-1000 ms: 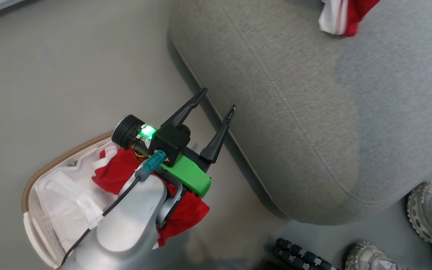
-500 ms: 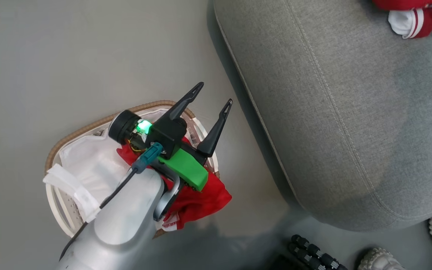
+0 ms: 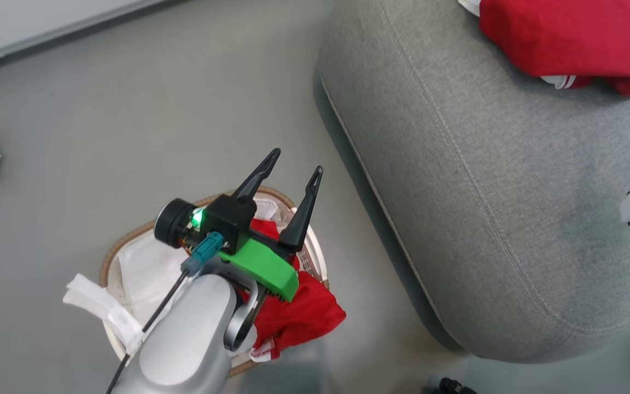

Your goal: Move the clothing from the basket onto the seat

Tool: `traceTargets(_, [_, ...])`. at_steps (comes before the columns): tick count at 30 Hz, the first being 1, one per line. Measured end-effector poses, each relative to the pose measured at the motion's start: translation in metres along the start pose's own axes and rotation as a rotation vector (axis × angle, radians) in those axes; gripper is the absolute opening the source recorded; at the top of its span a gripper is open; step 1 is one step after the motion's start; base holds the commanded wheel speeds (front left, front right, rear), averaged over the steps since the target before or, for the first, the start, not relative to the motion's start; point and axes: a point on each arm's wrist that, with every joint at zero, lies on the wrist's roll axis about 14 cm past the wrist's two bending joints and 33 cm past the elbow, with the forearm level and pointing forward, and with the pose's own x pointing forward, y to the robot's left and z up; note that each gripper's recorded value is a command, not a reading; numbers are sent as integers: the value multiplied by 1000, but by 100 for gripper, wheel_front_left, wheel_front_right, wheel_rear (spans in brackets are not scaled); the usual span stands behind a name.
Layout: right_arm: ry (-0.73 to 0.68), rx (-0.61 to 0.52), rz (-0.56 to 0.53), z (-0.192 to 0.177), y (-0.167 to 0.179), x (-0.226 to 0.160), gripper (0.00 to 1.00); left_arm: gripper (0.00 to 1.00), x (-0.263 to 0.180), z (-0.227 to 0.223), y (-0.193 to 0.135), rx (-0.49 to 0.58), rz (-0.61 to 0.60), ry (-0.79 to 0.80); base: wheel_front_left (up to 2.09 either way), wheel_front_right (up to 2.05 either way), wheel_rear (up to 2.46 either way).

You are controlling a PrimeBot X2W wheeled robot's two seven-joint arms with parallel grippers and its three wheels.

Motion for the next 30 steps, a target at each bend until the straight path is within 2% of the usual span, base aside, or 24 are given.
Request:
traceTargets(5, [-123,67,59,33,23,-17,100,100,-18,17,8,18,82,-31,0,0,0])
traceTargets(12, [-236,202,213,68,90,-36,100,100,-66,37,42,55,279,-68,0,0,0])
traceTargets(22, [-241,307,437,78,182,-60,100,100,-168,51,102,78,631,-100,0,0,0])
traceTargets(30, [-217,354,541,79,223,-84,100,100,-240,51,115,93,818,-104,0,0,0])
